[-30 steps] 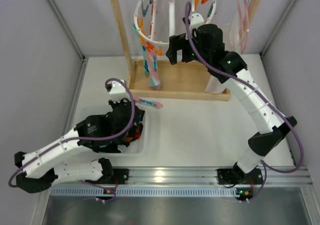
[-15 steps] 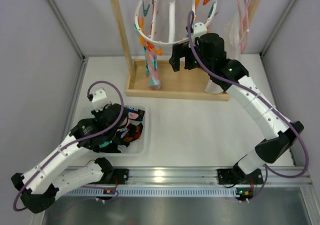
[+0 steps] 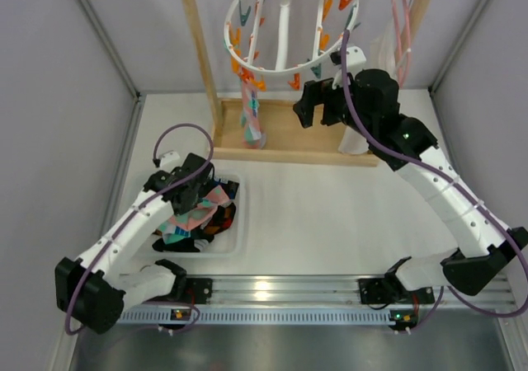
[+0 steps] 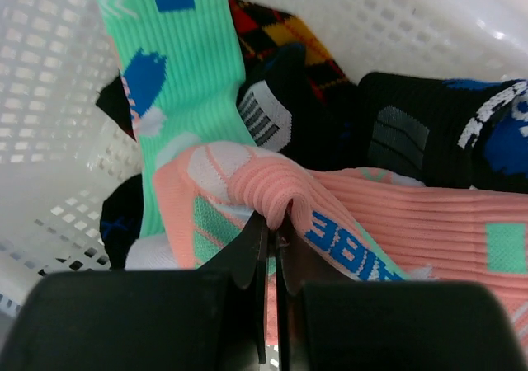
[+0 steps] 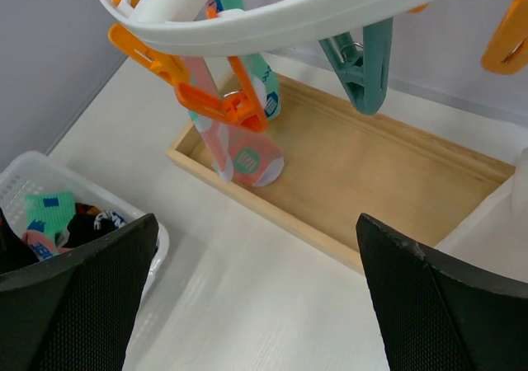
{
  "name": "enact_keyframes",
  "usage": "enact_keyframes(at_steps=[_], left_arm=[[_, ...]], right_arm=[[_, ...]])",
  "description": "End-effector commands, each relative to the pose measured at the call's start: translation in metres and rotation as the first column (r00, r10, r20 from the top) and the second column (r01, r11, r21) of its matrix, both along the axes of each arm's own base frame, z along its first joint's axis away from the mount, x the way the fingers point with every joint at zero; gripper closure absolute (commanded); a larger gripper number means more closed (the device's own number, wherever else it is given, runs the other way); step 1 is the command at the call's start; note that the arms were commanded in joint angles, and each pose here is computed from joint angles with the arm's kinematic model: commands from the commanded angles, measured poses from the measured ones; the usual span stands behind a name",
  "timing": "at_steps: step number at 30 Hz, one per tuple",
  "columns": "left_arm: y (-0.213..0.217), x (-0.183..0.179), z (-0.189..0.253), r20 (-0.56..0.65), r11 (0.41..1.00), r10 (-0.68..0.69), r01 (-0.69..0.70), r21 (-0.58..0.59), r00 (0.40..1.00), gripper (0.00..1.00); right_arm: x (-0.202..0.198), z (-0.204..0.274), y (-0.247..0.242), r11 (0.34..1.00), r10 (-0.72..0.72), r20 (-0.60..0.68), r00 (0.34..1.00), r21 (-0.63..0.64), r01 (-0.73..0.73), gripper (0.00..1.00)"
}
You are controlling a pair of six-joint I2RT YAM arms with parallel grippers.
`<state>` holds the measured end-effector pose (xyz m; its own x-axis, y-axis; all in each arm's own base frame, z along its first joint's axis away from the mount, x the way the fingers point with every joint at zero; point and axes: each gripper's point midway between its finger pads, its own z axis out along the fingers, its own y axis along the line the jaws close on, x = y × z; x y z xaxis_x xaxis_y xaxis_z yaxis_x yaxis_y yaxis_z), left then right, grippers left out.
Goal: Remove the socks clipped to the hanger
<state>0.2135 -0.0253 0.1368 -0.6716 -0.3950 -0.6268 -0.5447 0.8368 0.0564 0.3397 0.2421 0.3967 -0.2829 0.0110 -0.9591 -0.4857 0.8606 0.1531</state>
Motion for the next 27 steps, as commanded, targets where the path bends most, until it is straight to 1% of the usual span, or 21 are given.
enact_keyframes(at_steps=[1,2,4,6,12,14,15,16,18,19,20,21,22,23,24,25,27], left_arm=[[-0.014,-0.001,-0.019,-0.093,0.998,-0.038,0.034,-0.045,0.995,1.00],[-0.016,-0.001,-0.029,-0.142,0.998,-0.061,0.056,-0.037,0.988,1.00],[-0.021,-0.002,-0.037,-0.189,0.997,-0.074,0.066,-0.051,0.979,1.00],[-0.021,-0.003,-0.044,-0.229,0.997,-0.078,0.070,-0.041,0.970,1.00],[-0.022,-0.004,-0.052,-0.273,0.996,-0.089,0.084,-0.031,0.958,1.00],[-0.026,-0.004,-0.056,-0.296,0.995,-0.098,0.090,-0.042,0.950,0.93],[-0.027,-0.004,-0.055,-0.295,0.995,-0.101,0.091,-0.049,0.950,0.89],[-0.029,-0.003,-0.053,-0.288,0.994,-0.106,0.093,-0.057,0.952,0.80],[-0.030,0.001,-0.041,-0.246,0.992,-0.123,0.108,-0.071,0.961,0.68],[-0.033,0.007,-0.030,-0.209,0.990,-0.133,0.118,-0.082,0.969,0.58],[-0.034,0.011,-0.016,-0.162,0.986,-0.150,0.137,-0.094,0.975,0.49],[-0.032,0.012,-0.008,-0.146,0.987,-0.146,0.134,-0.085,0.979,0.41],[-0.032,0.018,0.008,-0.106,0.987,-0.147,0.139,-0.082,0.983,0.26],[-0.030,0.019,0.017,-0.086,0.987,-0.148,0.142,-0.072,0.985,0.21],[-0.021,0.016,0.024,-0.096,0.991,-0.135,0.133,-0.030,0.986,0.08],[-0.021,0.022,0.039,-0.064,0.990,-0.137,0.136,-0.023,0.988,0.02],[-0.014,0.021,0.053,-0.061,0.991,-0.135,0.136,0.012,0.989,0.02]], right_arm=[[-0.003,0.019,-0.014,0.998,-0.034,0.058,0.998,0.052,0.031,0.01],[-0.003,0.014,-0.015,0.998,-0.034,0.050,0.998,0.046,0.032,0.01],[-0.005,0.013,-0.019,0.998,-0.040,0.051,0.998,0.046,0.038,0.01],[-0.006,0.009,-0.020,0.998,-0.040,0.045,0.998,0.042,0.038,0.01],[-0.010,0.002,-0.024,0.999,-0.041,0.036,0.998,0.036,0.040,0.00],[-0.012,0.001,-0.025,0.999,-0.041,0.037,0.998,0.037,0.040,0.01],[-0.013,0.001,-0.026,0.999,-0.041,0.039,0.998,0.037,0.040,0.01],[-0.014,0.004,-0.027,0.998,-0.041,0.043,0.998,0.041,0.040,0.01],[-0.015,0.008,-0.029,0.998,-0.041,0.050,0.998,0.042,0.039,0.01],[-0.017,0.011,-0.030,0.998,-0.038,0.054,0.998,0.047,0.036,0.01],[-0.017,0.016,-0.034,0.998,-0.046,0.059,0.997,0.051,0.043,0.00],[-0.017,0.019,-0.034,0.998,-0.042,0.065,0.997,0.055,0.038,0.01],[-0.019,0.025,-0.037,0.997,-0.046,0.074,0.996,0.060,0.042,0.01],[-0.018,0.027,-0.040,0.997,-0.052,0.078,0.996,0.061,0.047,0.00],[-0.019,0.028,-0.042,0.997,-0.056,0.079,0.995,0.056,0.051,0.01],[-0.021,0.033,-0.046,0.997,-0.062,0.096,0.993,0.048,0.057,0.01],[-0.024,0.037,-0.053,0.996,-0.079,0.106,0.991,0.041,0.075,0.01]])
